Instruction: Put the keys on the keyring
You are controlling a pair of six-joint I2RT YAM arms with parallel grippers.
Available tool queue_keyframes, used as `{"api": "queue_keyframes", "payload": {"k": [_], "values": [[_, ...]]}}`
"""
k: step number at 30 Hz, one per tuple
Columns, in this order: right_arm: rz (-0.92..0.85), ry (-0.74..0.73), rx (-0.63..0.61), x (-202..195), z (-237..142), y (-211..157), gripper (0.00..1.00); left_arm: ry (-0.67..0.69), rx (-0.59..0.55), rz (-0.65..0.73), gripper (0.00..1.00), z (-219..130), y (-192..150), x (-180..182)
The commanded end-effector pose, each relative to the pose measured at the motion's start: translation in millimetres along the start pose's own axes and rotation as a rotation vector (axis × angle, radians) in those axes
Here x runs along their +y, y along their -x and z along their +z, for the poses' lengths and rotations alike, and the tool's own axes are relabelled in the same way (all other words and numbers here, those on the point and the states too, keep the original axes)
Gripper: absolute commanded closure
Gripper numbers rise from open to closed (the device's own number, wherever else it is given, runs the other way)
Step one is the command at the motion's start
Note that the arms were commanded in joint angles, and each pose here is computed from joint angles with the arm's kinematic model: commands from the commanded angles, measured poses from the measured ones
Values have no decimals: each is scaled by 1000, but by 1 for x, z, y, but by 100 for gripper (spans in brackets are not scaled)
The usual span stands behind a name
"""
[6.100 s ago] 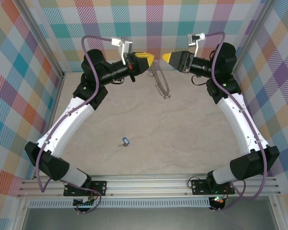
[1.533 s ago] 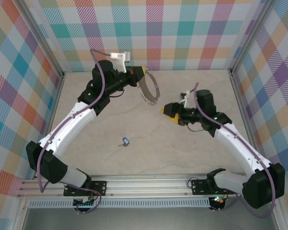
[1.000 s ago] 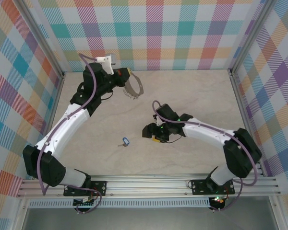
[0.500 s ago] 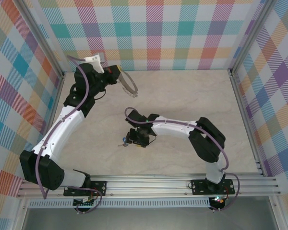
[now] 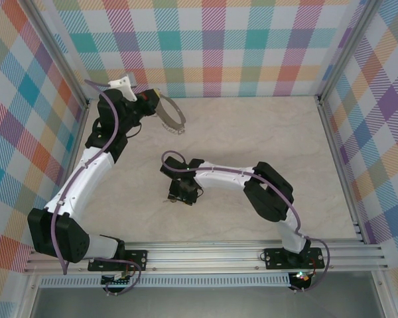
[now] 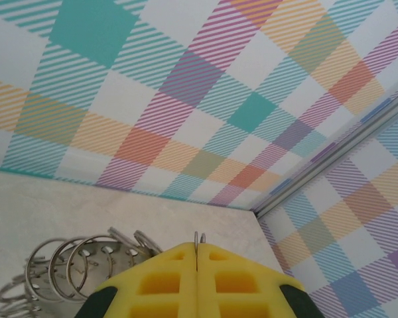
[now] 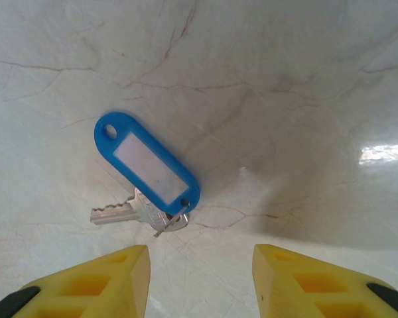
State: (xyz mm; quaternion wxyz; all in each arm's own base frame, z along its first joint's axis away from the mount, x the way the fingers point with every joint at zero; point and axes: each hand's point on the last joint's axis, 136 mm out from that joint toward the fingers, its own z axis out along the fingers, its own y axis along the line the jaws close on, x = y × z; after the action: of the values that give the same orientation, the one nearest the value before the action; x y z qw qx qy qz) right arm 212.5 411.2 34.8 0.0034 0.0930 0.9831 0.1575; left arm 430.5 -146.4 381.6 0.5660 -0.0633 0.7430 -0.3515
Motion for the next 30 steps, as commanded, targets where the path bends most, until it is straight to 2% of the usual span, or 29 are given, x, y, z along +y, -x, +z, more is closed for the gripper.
{"api": "queue_keyframes", "payload": {"k": [1, 6, 13, 16, 19, 26, 30], "values": [[23, -32, -11, 0, 4, 2, 57, -61, -72, 8, 100, -14, 23, -15], [22, -41, -8, 2, 8, 3, 59, -70, -70, 4, 100, -16, 21, -16], [23, -49, -11, 0, 9, 3, 71, -85, -66, -8, 100, -15, 19, -16], [24, -51, -12, -1, 10, 3, 71, -91, -65, -10, 100, -14, 18, -16], [24, -49, -9, 0, 10, 3, 78, -90, -63, -11, 100, -14, 16, -15], [20, -48, -11, -3, 6, 2, 99, -100, -63, -20, 100, -12, 15, -15], [4, -45, -26, -8, -4, 3, 100, -110, -62, -21, 100, -12, 14, -16]]}}
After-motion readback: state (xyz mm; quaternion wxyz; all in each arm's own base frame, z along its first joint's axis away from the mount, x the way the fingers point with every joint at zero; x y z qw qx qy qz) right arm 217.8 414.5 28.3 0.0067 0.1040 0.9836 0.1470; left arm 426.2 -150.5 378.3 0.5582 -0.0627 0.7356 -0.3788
